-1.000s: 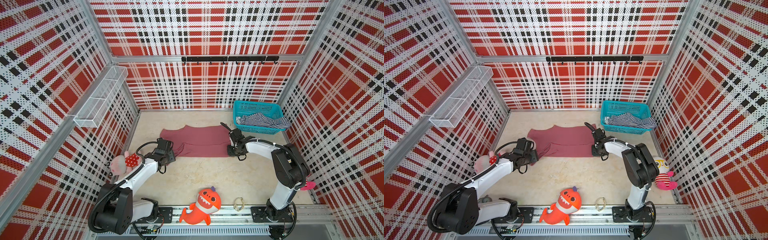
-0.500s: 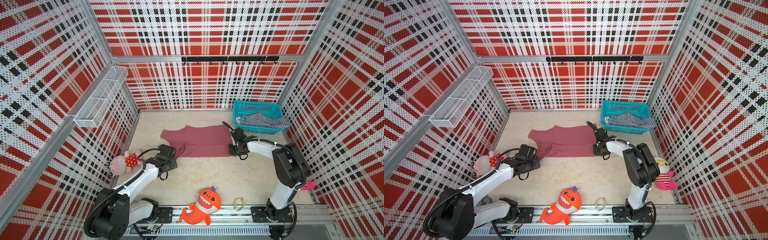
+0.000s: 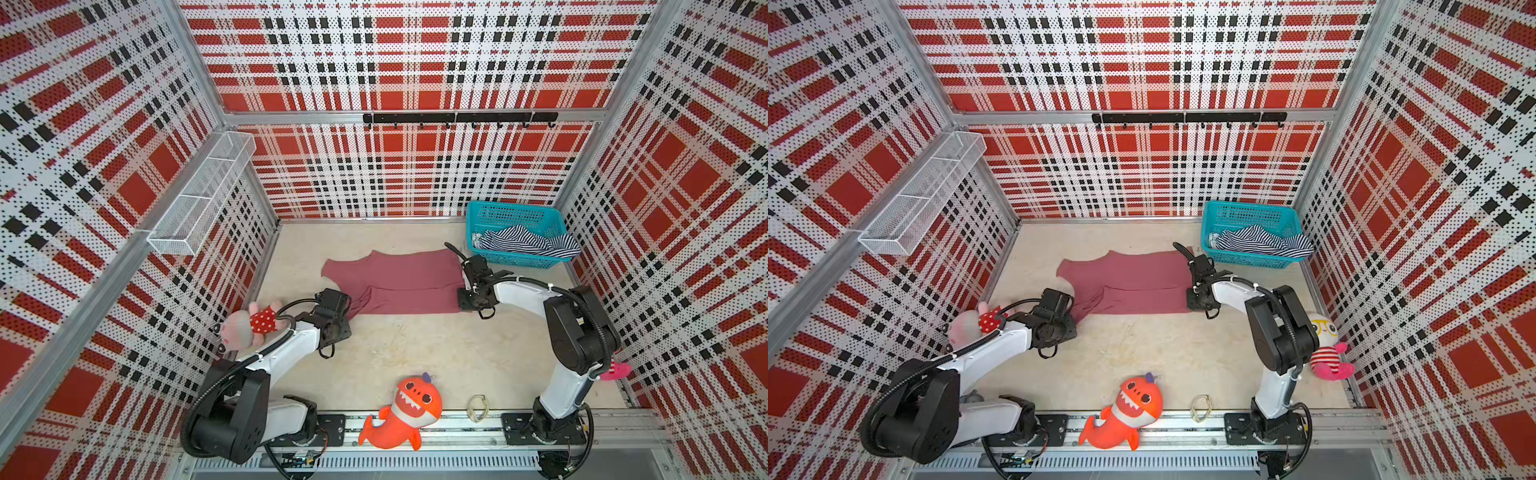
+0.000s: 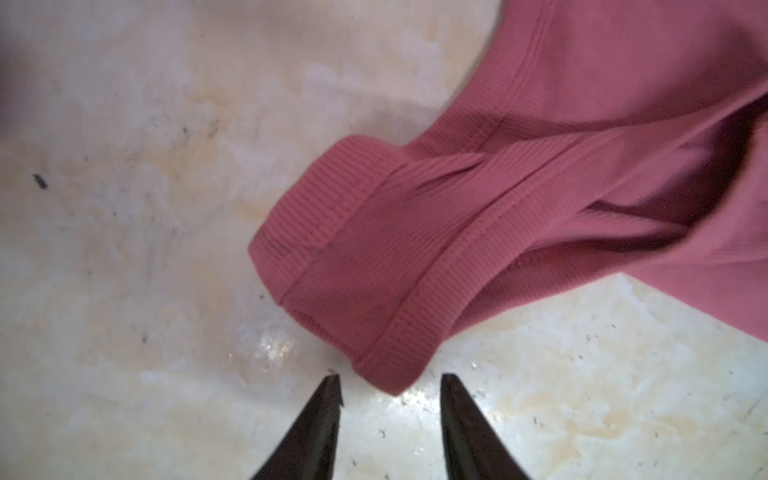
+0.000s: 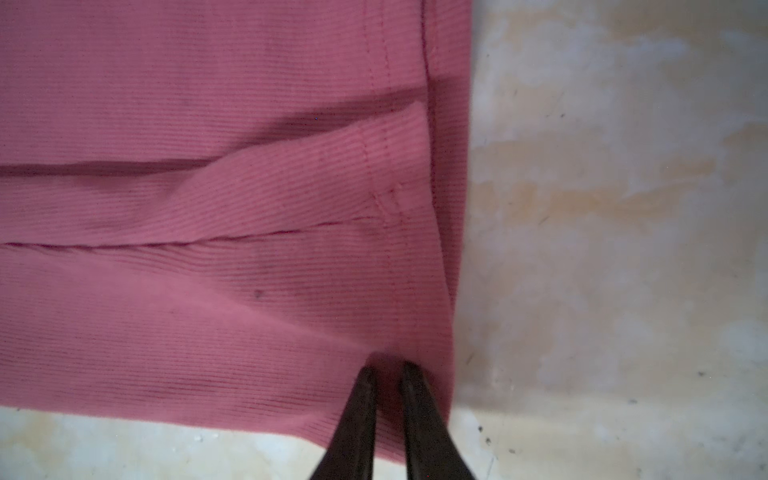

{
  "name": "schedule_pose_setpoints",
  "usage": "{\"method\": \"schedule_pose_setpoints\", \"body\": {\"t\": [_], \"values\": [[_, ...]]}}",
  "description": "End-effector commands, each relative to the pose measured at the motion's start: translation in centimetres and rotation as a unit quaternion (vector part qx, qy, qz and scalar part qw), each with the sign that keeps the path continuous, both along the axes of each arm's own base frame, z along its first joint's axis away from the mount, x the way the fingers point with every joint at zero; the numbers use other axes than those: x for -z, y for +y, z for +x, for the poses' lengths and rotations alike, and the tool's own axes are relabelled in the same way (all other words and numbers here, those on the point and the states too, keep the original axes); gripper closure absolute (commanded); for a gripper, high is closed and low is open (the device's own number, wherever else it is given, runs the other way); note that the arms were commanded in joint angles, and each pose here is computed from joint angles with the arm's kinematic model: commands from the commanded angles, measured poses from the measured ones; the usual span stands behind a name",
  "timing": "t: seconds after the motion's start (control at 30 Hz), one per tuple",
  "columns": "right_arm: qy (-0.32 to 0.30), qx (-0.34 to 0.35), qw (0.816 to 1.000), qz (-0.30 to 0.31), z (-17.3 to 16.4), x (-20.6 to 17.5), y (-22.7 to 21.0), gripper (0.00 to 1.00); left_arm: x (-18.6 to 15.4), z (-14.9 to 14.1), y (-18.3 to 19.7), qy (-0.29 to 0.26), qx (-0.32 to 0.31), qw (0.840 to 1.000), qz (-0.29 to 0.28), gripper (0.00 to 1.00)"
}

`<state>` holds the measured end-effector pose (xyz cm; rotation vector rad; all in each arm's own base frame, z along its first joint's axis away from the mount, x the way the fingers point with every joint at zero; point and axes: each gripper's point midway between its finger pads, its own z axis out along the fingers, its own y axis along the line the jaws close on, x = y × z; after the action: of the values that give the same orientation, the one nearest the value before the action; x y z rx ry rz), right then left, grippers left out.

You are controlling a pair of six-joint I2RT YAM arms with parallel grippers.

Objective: Fold and stack tank tops
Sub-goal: Smooth out the tank top at the top-center of the table.

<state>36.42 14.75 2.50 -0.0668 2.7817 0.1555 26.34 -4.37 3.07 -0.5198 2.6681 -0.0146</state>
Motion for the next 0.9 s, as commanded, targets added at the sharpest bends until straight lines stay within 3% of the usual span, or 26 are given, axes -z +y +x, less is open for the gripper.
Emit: {"method": "schedule_pose_setpoints", "body": {"t": [0.0, 0.1, 0.37, 0.53, 0.87], "values": [[0.014, 0.008, 1.0, -0.017, -0.2, 0.9, -1.1, 0.82, -0.3, 1.0, 0.5, -0.012, 0.003, 1.0, 0.011, 0.6], [0.015, 0.008, 1.0, -0.017, -0.2, 1.0, -1.1, 0.82, -0.1, 1.3, 0.5, -0.012, 0.008, 1.0, 0.013, 0.64], [0.021, 0.008, 1.0, -0.022, -0.5, 1.4, -1.3, 0.83, -0.9, 2.8, 0.4, -0.02, 0.021, 0.999, 0.025, 0.95], [0.024, 0.008, 0.999, -0.024, -0.7, 1.6, -1.4, 0.83, -2.1, 3.9, 0.3, -0.032, 0.03, 0.999, 0.031, 1.0], [0.025, 0.01, 0.999, -0.035, -0.6, 1.5, -1.8, 0.88, -4.1, 7.0, 4.0, -0.049, -0.001, 0.998, 0.038, 1.0]]}}
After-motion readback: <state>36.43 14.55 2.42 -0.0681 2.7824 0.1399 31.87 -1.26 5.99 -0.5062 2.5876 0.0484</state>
